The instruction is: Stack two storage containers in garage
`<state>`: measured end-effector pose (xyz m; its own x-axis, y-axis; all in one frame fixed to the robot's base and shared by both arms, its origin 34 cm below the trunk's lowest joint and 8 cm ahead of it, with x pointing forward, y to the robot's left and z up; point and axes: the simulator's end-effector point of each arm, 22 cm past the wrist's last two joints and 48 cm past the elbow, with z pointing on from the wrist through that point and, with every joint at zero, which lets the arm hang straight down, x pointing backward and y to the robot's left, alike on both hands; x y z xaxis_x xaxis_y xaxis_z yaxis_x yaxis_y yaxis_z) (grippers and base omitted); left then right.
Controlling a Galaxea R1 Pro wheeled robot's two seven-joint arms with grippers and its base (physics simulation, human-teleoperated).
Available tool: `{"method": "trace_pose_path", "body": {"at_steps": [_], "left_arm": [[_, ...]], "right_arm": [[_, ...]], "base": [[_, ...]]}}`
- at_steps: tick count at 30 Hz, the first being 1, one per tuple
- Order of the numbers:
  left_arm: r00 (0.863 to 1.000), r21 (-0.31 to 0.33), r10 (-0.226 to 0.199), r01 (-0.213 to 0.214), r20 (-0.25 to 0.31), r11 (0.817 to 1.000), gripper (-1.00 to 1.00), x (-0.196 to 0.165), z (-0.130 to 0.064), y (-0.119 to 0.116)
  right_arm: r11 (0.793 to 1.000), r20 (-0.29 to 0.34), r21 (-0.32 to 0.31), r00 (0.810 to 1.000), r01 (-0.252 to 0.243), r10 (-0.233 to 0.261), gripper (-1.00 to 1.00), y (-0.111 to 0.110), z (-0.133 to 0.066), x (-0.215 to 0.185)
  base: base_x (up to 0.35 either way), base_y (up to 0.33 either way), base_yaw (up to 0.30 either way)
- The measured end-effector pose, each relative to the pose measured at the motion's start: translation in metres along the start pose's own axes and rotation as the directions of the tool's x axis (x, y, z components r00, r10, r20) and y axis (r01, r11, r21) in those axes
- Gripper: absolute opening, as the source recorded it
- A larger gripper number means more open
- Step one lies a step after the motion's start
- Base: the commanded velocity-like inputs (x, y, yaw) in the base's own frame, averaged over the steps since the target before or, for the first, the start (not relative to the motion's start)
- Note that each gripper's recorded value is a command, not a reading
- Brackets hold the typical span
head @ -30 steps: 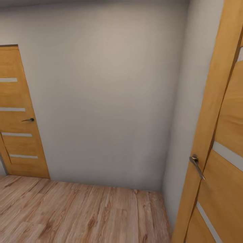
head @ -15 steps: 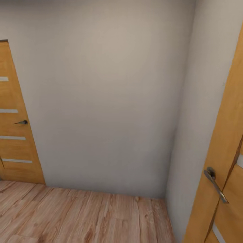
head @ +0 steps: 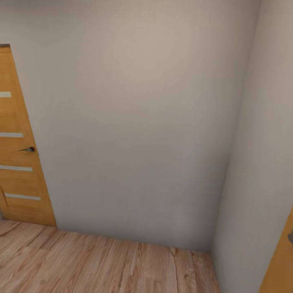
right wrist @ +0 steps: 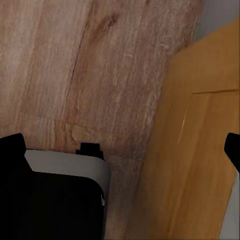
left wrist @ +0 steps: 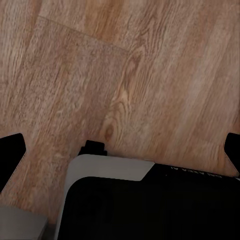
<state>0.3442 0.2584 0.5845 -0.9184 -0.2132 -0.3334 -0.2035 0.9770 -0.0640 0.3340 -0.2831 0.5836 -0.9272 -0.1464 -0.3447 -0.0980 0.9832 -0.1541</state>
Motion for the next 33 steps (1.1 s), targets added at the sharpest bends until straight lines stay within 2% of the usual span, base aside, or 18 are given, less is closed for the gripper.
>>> {"method": "trace_pose_path", "body": {"at_steps": [16, 33], "left_arm": [[1.0, 0.0, 0.001, -0.001, 0.0, 1.0, 1.0, 0.0, 0.0001, 0.0], [1.0, 0.0, 0.001, -0.001, 0.0, 1.0, 1.0, 0.0, 0.0001, 0.0]], "right_arm": [[1.0, -0.001, 0.001, 1.0, 0.001, -0.001, 1.0, -0.0006, 0.0001, 0.0003], [1.0, -0.001, 0.001, 1.0, 0.003, -0.003, 1.0, -0.0006, 0.0001, 0.0002]], "base": [[0.313, 0.032, 0.267], [0.202, 0.0, 0.27]]}}
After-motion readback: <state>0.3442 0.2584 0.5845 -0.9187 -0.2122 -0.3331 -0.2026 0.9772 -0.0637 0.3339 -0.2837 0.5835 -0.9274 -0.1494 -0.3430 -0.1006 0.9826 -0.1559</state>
